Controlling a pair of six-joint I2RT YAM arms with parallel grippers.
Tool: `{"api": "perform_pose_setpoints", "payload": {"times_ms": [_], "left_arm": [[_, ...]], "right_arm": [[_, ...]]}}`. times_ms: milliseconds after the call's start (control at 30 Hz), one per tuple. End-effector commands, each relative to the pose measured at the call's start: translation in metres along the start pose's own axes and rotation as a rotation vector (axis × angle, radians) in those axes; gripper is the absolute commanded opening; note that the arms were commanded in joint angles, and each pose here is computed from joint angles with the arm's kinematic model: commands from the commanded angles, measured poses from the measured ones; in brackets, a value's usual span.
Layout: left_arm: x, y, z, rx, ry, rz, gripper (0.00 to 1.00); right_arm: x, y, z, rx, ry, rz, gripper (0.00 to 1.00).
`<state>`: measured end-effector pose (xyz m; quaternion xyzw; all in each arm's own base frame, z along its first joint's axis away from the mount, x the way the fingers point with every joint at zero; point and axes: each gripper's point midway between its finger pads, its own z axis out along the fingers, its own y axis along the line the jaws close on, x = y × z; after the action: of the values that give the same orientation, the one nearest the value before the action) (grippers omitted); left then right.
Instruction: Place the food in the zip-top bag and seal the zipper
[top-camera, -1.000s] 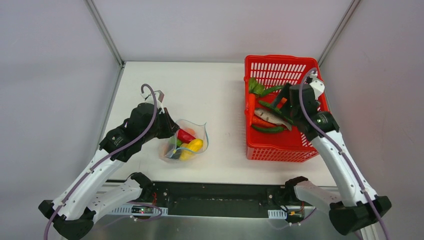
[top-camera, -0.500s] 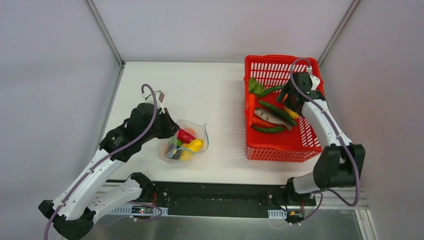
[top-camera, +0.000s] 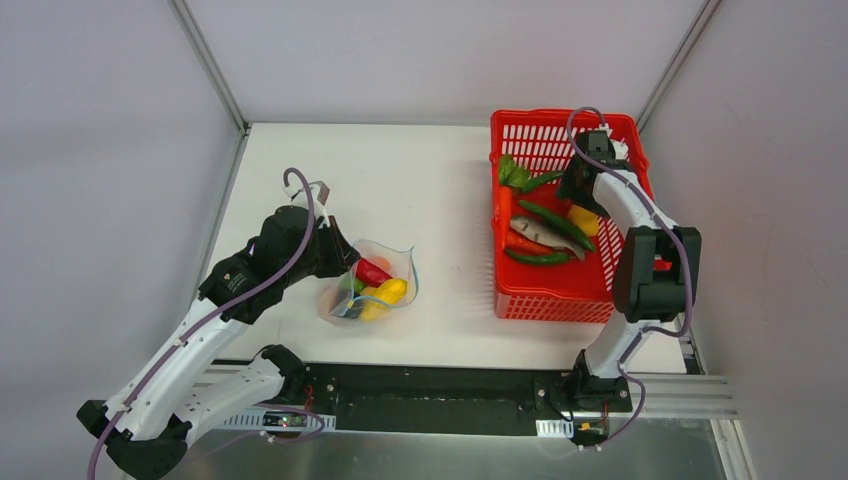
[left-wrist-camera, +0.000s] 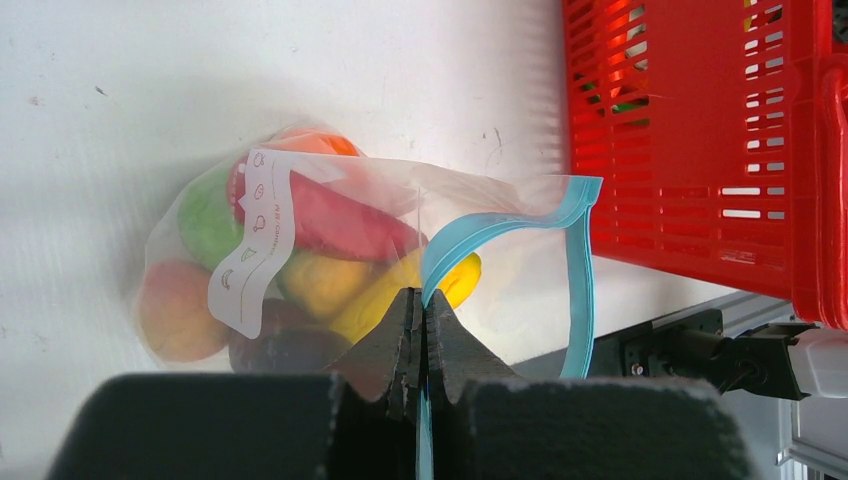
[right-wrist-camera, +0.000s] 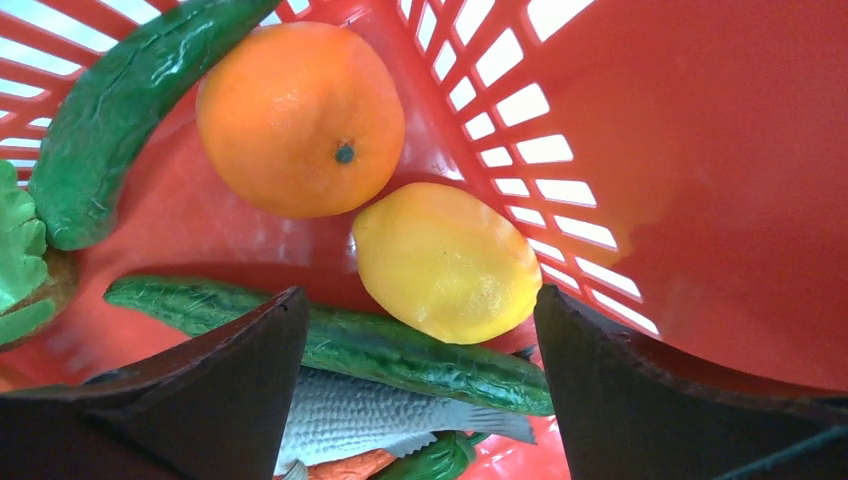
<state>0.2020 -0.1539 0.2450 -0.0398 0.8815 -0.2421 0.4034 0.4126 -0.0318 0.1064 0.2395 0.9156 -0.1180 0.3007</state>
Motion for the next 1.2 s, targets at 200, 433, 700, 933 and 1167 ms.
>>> {"api": "perform_pose_setpoints", "payload": {"times_ms": [200,433,700,933,1167], "left_arm": [[-0.011,-0.011,-0.001,0.052,-0.034,0.003,0.0],[-0.01,-0.01,-0.001,0.051,-0.035,-0.003,0.0],[-0.011,-0.012,0.001,0.056,-0.035,-0.01,0.0],[-0.009,-0.011,0.001,0.054,-0.032,-0.012,0.0],[-0.011,-0.01,-0.002,0.051,-0.043,-0.01,0.0]], "right_arm": [[0.017,-0.001,0.024,0.02,0.085,-0.013,0.85],[0.04,0.019,0.018,-0.118,0.165,0.005,0.7],[0.027,0.053,-0.024,-0.35,0.155,-0.066,0.62],[-0.004,0.031,-0.023,-0.213,0.009,-0.048,0.7],[-0.003,0.017,-0.006,-0.108,0.011,-0.028,0.76]]}}
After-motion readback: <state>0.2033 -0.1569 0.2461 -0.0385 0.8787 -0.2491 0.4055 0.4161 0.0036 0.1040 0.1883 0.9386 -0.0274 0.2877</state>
